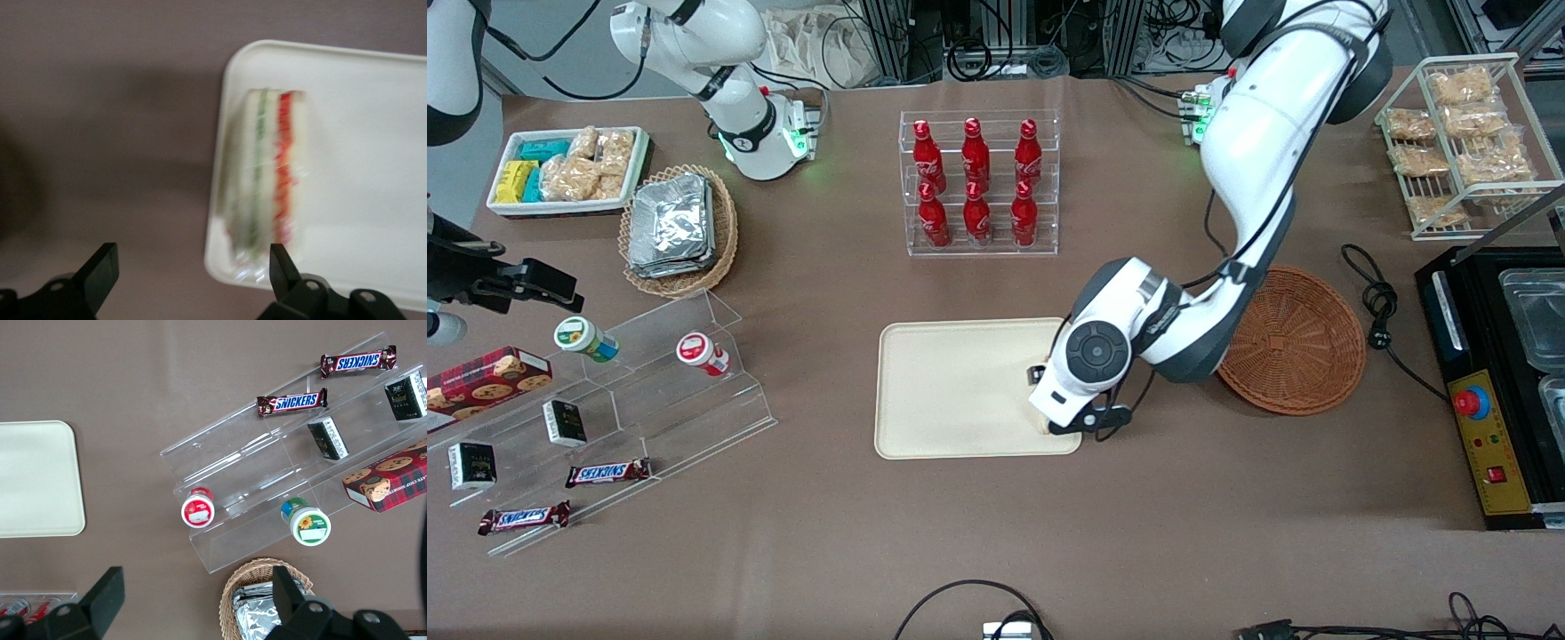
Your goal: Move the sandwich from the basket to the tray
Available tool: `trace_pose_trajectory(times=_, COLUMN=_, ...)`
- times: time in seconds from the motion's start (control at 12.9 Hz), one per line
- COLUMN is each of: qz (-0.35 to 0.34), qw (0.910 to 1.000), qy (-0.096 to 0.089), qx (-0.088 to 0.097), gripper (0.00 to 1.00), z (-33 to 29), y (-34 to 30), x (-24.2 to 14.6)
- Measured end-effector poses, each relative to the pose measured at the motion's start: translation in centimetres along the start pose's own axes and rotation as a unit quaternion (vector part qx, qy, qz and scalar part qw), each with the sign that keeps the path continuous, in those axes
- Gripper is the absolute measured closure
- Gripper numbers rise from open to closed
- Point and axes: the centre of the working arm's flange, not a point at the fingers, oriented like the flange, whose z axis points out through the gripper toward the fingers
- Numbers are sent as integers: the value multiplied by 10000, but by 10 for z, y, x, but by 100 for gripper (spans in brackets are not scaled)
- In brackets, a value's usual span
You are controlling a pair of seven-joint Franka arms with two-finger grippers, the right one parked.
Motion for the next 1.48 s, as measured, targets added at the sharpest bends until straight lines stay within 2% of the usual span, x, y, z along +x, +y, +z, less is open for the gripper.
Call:
trace_pose_trajectory(times=0.23, qz=-84, qw=9998, qy=195, qx=-35, gripper=0, z=-58, y=-59, x=-6)
trace_pose_trajectory(times=0.47, qz=167, qw=9991, qy=358, qx=-121, gripper=0, z=-73, y=-112, x=-36)
trace_pose_trajectory(times=0.62, qz=321, qw=9982, qy=508, qx=-5, gripper=0, z=-71, y=-139, x=-65)
trace_pose_trajectory(times=0.78, qz=432, qw=9976, qy=539, qx=-7, gripper=0, z=-76, y=-172, x=-76)
trace_pose_trajectory(times=0.93, qz=502, qw=9970, qy=586, qx=-47, gripper=0, z=-91, y=-212, x=-66)
trace_pose_trajectory(times=1.48, qz=865, qw=9957, qy=340, qx=-37, gripper=0, z=-113, y=-343, x=-36)
